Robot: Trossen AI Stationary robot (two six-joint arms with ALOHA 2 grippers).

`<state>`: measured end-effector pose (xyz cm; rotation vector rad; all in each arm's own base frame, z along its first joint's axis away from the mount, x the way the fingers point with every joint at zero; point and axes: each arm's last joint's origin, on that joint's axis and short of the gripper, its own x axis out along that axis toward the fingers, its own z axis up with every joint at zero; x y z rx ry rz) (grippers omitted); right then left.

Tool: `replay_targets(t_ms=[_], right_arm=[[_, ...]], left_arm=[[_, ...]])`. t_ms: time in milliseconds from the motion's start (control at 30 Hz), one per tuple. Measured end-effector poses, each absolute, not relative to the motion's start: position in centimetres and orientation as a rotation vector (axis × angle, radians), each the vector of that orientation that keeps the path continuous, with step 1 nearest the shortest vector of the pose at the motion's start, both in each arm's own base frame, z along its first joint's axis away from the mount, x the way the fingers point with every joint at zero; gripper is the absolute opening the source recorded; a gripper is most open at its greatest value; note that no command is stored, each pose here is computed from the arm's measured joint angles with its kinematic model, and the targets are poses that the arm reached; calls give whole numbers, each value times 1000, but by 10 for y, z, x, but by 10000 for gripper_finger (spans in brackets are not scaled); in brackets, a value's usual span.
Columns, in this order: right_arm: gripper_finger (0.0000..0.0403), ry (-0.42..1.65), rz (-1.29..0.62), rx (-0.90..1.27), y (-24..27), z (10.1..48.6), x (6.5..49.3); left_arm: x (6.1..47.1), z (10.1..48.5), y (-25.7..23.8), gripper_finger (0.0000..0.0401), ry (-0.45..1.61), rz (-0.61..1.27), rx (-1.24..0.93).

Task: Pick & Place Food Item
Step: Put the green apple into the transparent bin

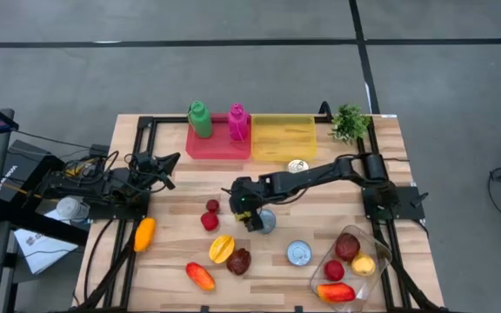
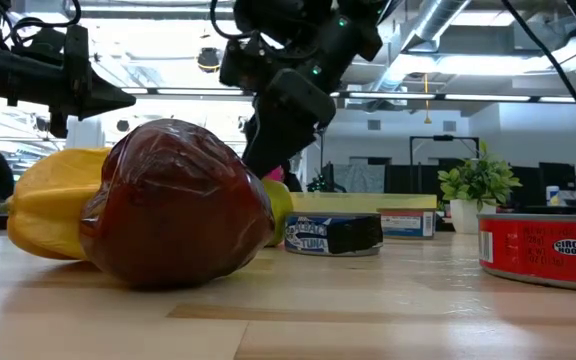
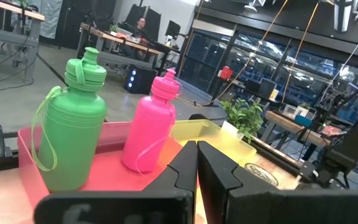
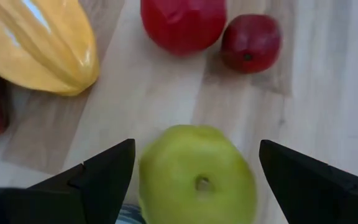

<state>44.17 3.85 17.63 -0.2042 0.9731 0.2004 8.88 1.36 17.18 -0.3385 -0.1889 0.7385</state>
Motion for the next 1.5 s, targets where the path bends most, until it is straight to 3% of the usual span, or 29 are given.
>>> replay_targets(t_ms=[1000,1267,1500], right_arm=[[336,971,188,-150,34,157,434],[314,987,180,-138,34,156,433],[304,903,192,-107,27,192,426]], left_arm=[[89,172,14,1,-189,739,-339],[89,172,14,1,-189,739,-339],[89,172,14,1,-189,739,-339]])
